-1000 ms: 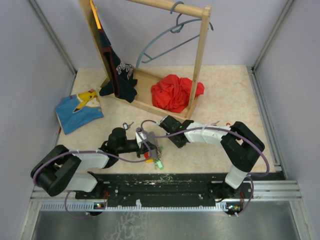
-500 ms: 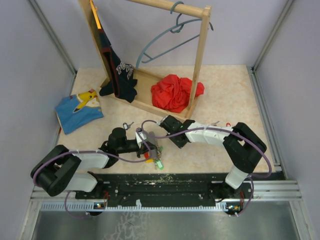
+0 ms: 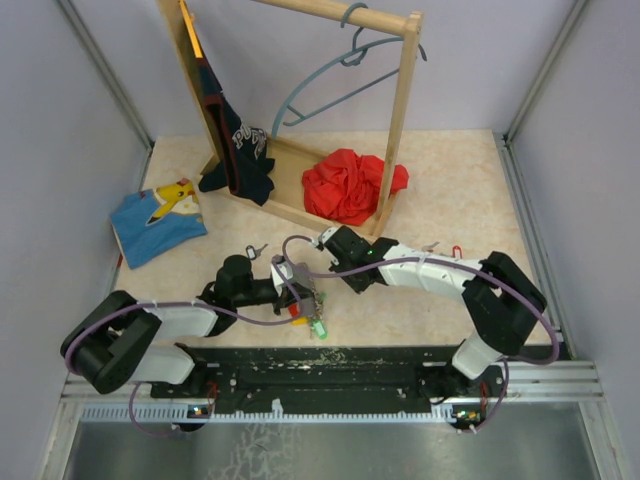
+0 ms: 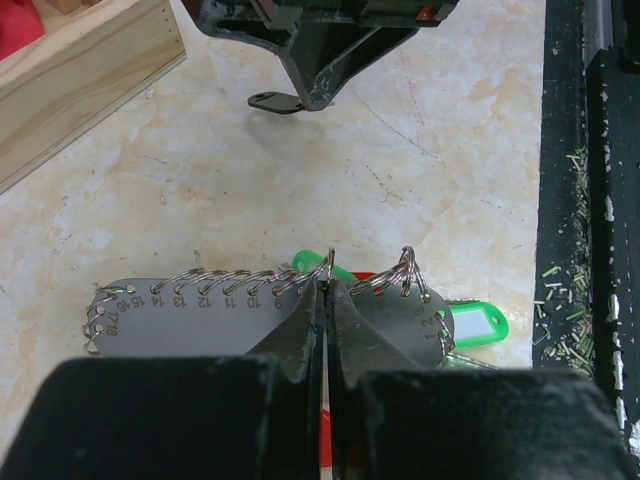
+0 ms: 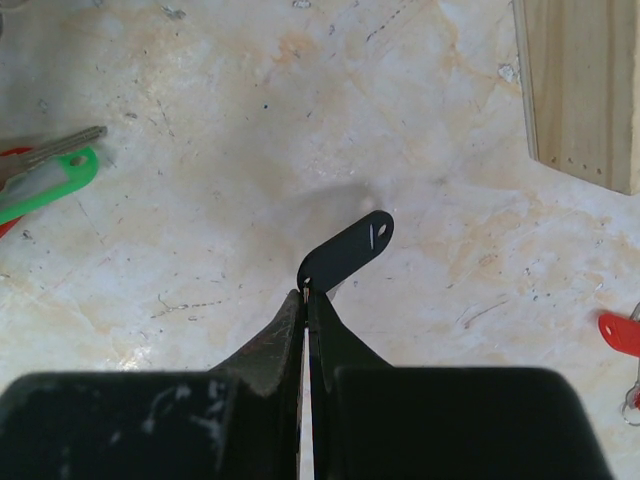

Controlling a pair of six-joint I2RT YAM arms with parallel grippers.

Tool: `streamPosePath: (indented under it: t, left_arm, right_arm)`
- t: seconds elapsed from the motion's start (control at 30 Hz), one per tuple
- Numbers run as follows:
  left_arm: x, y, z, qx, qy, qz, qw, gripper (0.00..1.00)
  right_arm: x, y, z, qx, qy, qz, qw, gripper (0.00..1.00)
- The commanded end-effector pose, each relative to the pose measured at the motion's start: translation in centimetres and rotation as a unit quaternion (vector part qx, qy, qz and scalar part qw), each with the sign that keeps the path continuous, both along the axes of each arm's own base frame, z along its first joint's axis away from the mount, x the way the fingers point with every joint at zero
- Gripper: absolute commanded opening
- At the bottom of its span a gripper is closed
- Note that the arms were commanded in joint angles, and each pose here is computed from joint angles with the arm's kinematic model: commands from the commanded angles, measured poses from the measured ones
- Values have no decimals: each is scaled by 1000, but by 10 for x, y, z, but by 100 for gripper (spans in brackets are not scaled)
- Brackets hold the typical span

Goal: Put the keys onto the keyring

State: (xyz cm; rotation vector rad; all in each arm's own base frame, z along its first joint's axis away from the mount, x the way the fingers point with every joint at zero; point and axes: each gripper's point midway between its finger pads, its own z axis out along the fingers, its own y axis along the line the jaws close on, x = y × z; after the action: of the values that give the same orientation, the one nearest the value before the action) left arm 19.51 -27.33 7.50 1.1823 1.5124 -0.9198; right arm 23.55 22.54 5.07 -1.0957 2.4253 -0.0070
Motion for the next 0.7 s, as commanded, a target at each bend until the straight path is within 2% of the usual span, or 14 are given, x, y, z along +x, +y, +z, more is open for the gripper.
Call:
streamPosePath:
  t: [0.0,0.23,0.5,0.67]
  left_arm:
    - [8,-3,17,-17,-30,6,999,0]
    - [9,-2,17,-17,-31,10,999,0]
    - [8,-2,17,-18,-31,8,999,0]
    - [8,-2,17,-18,-31,8,999,0]
  right_arm:
    - [6,13,6,8,-6,5,1000,0]
    - [10,20,-18,7,6,-13,1000,0]
    - [10,23,-21,6,14,-17,1000,0]
    - [10,22,-16,5,13,-21,1000,7]
